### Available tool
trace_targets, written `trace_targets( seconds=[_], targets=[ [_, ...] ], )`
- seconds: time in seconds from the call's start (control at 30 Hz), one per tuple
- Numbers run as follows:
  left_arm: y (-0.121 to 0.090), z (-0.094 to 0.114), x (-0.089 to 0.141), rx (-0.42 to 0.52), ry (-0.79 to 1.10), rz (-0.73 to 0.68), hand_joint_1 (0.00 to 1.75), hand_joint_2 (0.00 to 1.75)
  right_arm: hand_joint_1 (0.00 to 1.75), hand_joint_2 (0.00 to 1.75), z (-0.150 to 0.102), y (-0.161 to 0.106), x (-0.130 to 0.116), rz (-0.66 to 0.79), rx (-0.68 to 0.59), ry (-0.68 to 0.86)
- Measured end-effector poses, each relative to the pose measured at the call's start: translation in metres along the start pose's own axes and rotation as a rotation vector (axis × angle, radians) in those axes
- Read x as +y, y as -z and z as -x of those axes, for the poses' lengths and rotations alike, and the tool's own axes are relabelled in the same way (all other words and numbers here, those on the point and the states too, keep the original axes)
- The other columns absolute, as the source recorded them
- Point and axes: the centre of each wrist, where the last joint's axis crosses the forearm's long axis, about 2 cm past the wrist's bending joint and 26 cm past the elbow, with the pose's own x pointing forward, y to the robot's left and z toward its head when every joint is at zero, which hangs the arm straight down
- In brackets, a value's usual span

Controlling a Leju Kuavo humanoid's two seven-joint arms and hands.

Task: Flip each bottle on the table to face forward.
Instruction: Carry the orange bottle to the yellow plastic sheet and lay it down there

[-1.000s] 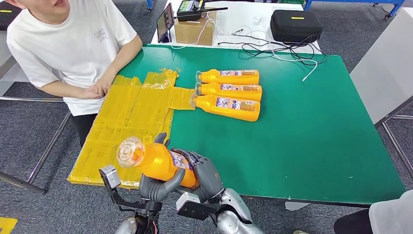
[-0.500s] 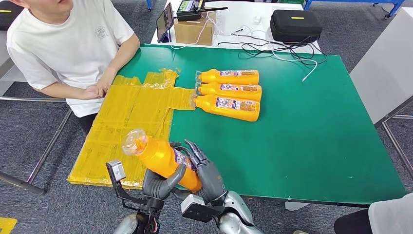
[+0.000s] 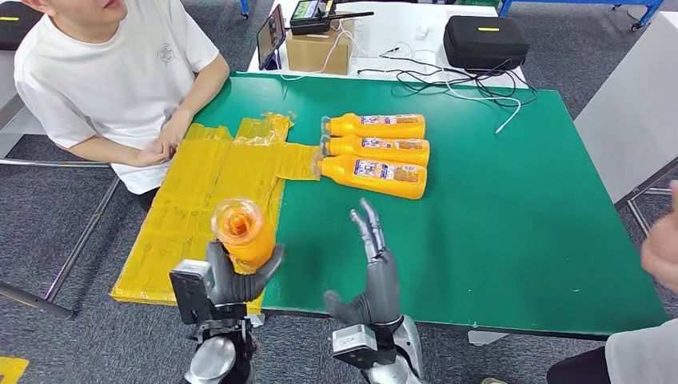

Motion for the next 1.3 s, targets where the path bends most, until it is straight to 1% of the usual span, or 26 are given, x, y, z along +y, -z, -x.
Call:
trace_targets(
  seconds=[0.07,0.1,0.17,0.23,0.3,0.4,0.53,0.63,0.77,0.9,1.0,1.1,1.13,1.17,1.23,1.27,1.3],
  targets=[
    [0.018,0.007,0.007,-0.16,0.217,-0.005,1.75,1.75,0.0,0.0,-0.007,0.011,-0.008,0.084,-0.013,0.007],
    [0.028,0.01,0.01,-0.213,0.305,-0.002,1.75,1.75,0.0,0.0,-0.01,0.017,-0.011,0.119,-0.024,0.007],
    [0.049,0.016,0.019,-0.277,0.464,0.003,1.75,1.75,0.0,0.0,-0.016,0.027,-0.017,0.18,-0.039,0.008],
    [0.067,0.022,0.027,-0.291,0.59,-0.001,1.75,1.75,0.0,0.0,-0.019,0.031,-0.022,0.226,-0.037,0.015],
    [0.079,0.027,0.035,-0.273,0.696,-0.001,1.75,1.75,0.0,0.0,-0.019,0.033,-0.025,0.257,-0.027,0.024],
    [0.089,0.034,0.044,-0.219,0.859,0.026,1.75,1.75,0.0,0.0,-0.019,0.033,-0.027,0.289,-0.003,0.047],
    [0.103,0.046,0.053,-0.108,1.054,0.065,1.75,1.75,0.0,0.0,-0.018,0.033,-0.028,0.312,0.021,0.074],
    [0.109,0.059,0.059,-0.011,1.11,0.092,1.75,1.75,0.0,0.0,-0.017,0.035,-0.028,0.318,0.022,0.077],
    [0.105,0.076,0.068,0.103,1.155,0.141,1.75,1.75,0.0,0.0,-0.015,0.038,-0.03,0.334,0.031,0.089],
    [0.102,0.086,0.074,0.185,1.187,0.186,1.75,0.0,0.0,0.0,-0.014,0.038,-0.03,0.336,0.036,0.09],
    [0.101,0.092,0.076,0.252,1.2,0.239,1.75,0.0,0.0,0.0,-0.012,0.036,-0.03,0.333,0.049,0.094],
    [0.101,0.095,0.077,0.285,1.2,0.275,1.72,0.0,0.0,0.0,-0.009,0.034,-0.03,0.326,0.061,0.095],
    [0.102,0.095,0.077,0.29,1.201,0.281,1.49,0.0,0.0,0.0,-0.008,0.034,-0.03,0.325,0.065,0.094],
    [0.102,0.096,0.078,0.293,1.202,0.286,1.14,0.0,0.0,0.0,-0.008,0.033,-0.03,0.324,0.067,0.094],
    [0.103,0.096,0.078,0.3,1.203,0.296,0.3,0.0,0.0,0.0,-0.007,0.032,-0.03,0.322,0.073,0.092],
    [0.104,0.096,0.078,0.308,1.2,0.305,0.09,0.0,0.0,0.0,-0.006,0.032,-0.03,0.32,0.075,0.091],
    [0.104,0.097,0.078,0.317,1.195,0.317,0.01,0.0,0.0,0.0,-0.006,0.031,-0.03,0.319,0.076,0.09]
  ],
)
